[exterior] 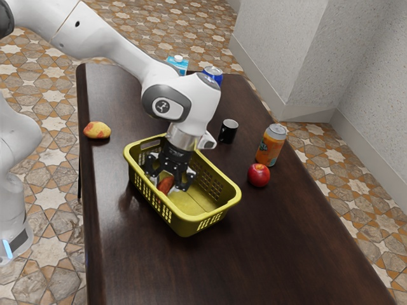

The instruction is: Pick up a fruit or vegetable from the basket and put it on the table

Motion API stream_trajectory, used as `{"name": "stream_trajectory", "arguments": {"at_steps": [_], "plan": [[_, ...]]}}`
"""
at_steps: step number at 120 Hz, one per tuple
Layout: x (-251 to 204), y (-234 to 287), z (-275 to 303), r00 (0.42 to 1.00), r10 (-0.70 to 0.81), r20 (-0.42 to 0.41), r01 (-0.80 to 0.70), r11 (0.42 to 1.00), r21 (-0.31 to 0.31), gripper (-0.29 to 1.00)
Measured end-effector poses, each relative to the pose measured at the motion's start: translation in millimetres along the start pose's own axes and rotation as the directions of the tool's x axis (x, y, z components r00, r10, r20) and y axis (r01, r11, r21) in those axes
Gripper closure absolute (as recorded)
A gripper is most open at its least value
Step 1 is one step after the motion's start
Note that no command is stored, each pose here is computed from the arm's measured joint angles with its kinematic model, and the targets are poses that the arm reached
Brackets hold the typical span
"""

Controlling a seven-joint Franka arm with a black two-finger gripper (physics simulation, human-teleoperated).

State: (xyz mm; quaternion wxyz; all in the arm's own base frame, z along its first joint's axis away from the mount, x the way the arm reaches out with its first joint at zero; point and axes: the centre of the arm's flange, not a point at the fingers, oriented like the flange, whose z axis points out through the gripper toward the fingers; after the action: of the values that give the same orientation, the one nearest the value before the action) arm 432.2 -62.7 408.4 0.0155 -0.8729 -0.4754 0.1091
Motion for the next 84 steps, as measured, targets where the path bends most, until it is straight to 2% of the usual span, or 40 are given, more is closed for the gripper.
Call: {"name": "stream_trajectory", "arguments": {"at_steps": [14,38,57,72,84], "plan": [[0.0,3.0,-8.3,1.000,0.005,-0.011,-0.005,1.000,-0.020,0.53],[4.3,8.7,-34.5,0.999,0.013,-0.047,-0.016,0.998,-0.056,0.52],[5.1,17.5,-86.4,0.992,0.035,-0.120,-0.047,0.994,-0.099,0.53],[-21.8,41.1,-154.0,0.973,0.094,-0.211,-0.124,0.983,-0.136,0.53],[-80.4,91.4,-202.9,0.930,0.184,-0.317,-0.233,0.964,-0.125,0.53]]}}
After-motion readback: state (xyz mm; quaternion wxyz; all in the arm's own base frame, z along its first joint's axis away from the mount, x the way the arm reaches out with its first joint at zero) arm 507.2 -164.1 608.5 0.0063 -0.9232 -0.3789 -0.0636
